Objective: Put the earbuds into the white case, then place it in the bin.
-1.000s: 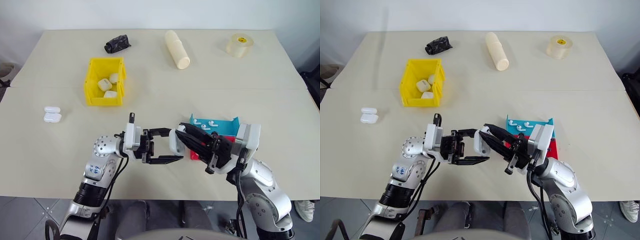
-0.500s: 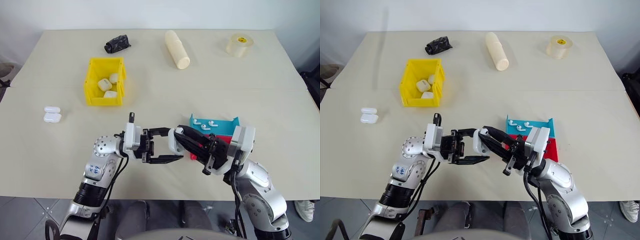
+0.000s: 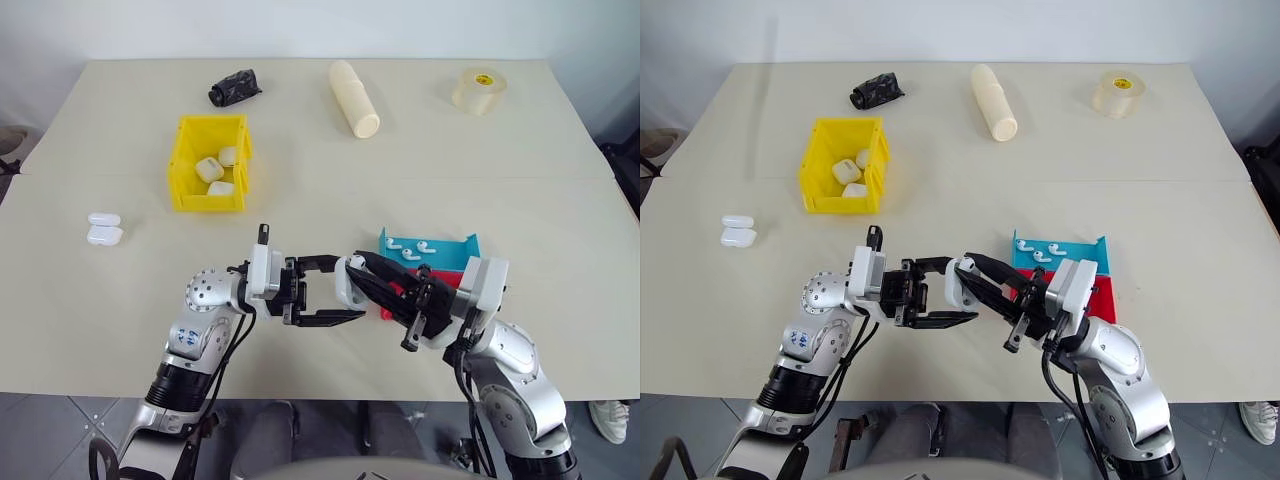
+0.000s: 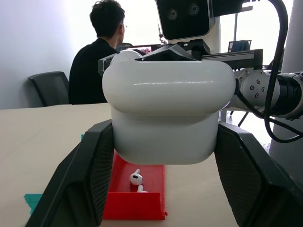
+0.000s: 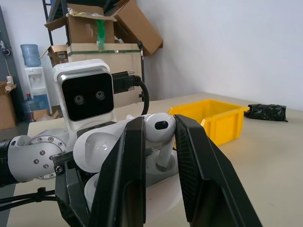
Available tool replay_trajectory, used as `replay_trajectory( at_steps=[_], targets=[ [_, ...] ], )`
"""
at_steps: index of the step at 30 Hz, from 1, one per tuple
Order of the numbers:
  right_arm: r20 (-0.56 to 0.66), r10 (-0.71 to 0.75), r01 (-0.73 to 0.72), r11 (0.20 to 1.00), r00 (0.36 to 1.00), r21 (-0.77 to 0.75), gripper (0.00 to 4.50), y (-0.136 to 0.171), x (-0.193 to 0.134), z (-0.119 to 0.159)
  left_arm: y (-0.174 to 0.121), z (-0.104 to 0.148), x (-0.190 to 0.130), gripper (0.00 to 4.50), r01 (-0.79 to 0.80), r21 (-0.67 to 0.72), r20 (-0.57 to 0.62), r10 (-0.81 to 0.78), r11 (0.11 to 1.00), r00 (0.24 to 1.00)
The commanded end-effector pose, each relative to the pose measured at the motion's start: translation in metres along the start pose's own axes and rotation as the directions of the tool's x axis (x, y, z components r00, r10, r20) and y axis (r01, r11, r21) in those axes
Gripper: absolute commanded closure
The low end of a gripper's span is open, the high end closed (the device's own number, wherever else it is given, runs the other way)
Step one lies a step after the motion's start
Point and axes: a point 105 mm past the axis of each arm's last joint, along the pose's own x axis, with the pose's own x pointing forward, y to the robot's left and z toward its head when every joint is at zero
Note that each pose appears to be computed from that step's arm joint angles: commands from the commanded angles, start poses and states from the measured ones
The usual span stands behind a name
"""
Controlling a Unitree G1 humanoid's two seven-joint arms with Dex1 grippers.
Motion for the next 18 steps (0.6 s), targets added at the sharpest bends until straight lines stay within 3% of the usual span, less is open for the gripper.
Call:
replay_trajectory(
  at_steps=[1,13,18],
  targets=[
    [-0.015,0.035,-0.034,0.997,0.999,0.064,3.99,0.008,0.003,-0.007,0.001,0.017,0.008,1.71,0.02,0.063,0.058,-0.023,0.998,0.998],
    [-0.009,0.047,-0.047,0.997,0.999,0.054,0.03,0.007,0.003,-0.002,0.003,0.018,0.009,1.71,0.015,0.067,0.06,-0.019,0.998,0.998],
    [-0.035,0.01,-0.011,1.0,0.999,-0.017,0.01,-0.005,-0.013,0.011,0.004,0.015,0.005,1.71,0.008,0.053,0.04,-0.011,0.999,0.999]
  ],
)
